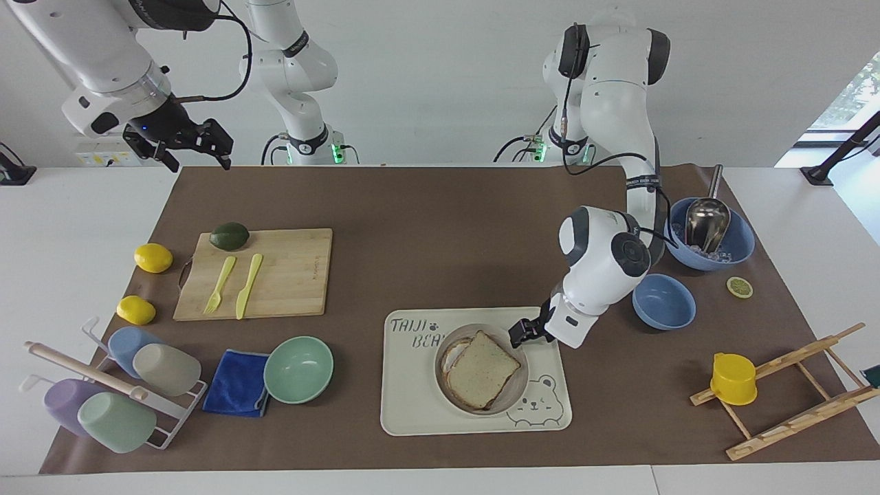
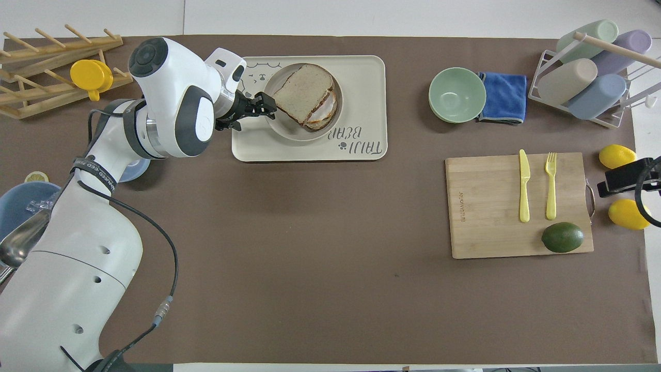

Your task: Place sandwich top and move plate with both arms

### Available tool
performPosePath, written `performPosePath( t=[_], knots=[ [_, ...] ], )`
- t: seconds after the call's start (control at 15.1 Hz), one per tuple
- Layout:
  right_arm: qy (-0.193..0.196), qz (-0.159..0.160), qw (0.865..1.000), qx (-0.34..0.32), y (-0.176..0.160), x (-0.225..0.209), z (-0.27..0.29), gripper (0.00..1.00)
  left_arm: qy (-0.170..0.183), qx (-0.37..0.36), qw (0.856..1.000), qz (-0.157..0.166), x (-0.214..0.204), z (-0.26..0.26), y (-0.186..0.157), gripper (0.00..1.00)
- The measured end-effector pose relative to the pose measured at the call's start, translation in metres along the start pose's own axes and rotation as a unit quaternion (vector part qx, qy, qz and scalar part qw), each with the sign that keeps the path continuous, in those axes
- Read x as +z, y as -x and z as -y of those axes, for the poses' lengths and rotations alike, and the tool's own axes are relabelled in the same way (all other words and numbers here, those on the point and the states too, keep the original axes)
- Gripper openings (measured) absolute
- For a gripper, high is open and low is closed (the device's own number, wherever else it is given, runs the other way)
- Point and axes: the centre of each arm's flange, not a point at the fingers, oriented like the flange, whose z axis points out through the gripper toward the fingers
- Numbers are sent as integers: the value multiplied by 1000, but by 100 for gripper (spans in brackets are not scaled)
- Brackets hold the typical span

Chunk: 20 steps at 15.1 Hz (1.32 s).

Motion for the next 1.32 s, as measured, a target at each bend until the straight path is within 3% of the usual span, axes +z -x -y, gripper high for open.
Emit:
performPosePath(
  t=[0.2,0.4,0.79,1.32],
  knots=[
    [0,0,1000,0,0,0,0,100,-8,-4,1000,1,-30,10,-2,100],
    [0,0,1000,-1,0,0,1,100,-23,-12,1000,5,-92,30,1,100],
    [2,-9,1000,-4,-2,-2,4,100,-108,13,994,-4,-202,51,35,100],
    [25,-35,999,-16,-9,-7,9,100,-117,12,993,-18,-330,101,83,100]
  ],
)
